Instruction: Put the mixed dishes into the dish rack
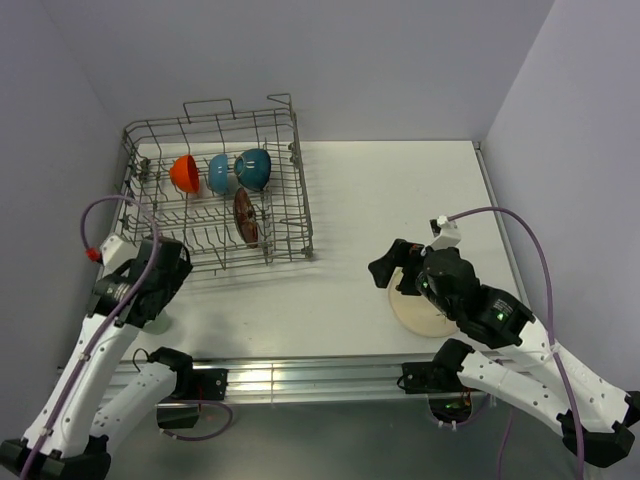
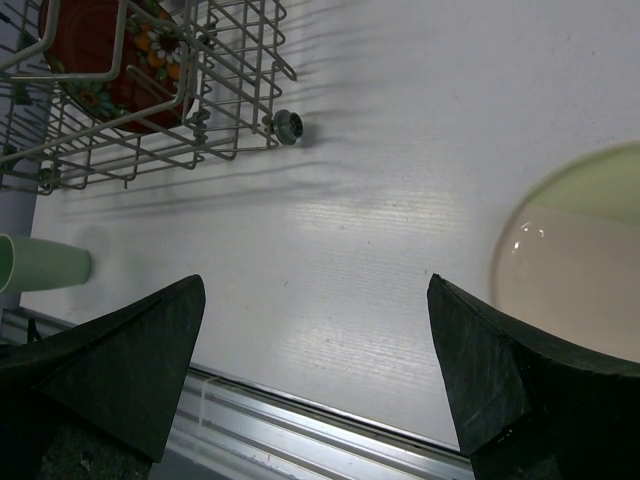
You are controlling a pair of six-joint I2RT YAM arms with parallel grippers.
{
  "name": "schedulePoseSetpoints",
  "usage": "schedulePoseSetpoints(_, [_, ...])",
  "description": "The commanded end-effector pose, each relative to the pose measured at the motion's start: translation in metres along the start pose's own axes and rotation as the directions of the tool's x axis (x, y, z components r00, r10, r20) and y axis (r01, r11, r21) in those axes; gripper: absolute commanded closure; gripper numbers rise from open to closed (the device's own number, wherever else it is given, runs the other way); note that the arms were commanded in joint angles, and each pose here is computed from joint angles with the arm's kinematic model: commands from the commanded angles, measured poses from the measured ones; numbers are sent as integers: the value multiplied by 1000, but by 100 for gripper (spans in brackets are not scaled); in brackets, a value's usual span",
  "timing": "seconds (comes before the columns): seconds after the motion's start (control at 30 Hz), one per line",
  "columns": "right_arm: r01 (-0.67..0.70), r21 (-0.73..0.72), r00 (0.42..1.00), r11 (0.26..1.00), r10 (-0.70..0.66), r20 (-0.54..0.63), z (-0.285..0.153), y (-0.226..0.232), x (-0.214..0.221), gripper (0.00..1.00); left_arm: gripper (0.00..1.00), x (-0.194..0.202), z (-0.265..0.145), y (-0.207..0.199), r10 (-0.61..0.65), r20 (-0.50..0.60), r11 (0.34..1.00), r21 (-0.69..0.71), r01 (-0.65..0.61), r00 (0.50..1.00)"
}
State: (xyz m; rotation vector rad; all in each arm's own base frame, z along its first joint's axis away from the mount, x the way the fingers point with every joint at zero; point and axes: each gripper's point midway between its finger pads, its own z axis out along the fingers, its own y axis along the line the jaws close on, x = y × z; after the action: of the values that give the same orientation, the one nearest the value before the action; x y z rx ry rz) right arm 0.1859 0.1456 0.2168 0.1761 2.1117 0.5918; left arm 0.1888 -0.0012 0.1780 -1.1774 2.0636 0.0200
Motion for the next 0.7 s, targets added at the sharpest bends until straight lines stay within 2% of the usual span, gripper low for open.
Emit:
schedulePoseSetpoints(0.0, [6, -12, 999, 1000, -5, 33, 0, 1, -7, 0, 21, -10, 3, 16, -142, 63, 986, -76, 147, 988])
schedulePoseSetpoints(0.07, [10, -18, 1000, 1000, -10, 30, 0, 2, -6, 0, 1, -3, 9, 28, -149, 48, 975, -162, 155, 988])
schedulePoseSetpoints(0.17, [18, -19, 999, 1000, -17, 27, 0, 3, -7, 0, 1, 11, 17, 42, -202, 20, 943, -266, 199, 979])
schedulePoseSetpoints(0.3, [21, -20, 999, 1000, -20, 37, -6, 3, -12, 0, 10, 36, 31, 54, -290, -67, 917, -304, 257, 955])
schedulePoseSetpoints(0.37, [24, -22, 999, 999, -23, 47, -8, 1, -13, 0, 12, 38, 34, 53, -326, -83, 915, -276, 293, 942])
schedulePoseSetpoints(0.53, [42, -10, 998, 999, -42, 53, -9, -3, -13, 0, 24, 26, 35, 70, -408, -39, 870, -321, 375, 912])
schedulePoseSetpoints(0.67, [56, 3, 998, 998, -56, 41, -6, -5, -11, 0, 24, 14, 30, 68, -407, -29, 874, -302, 380, 913])
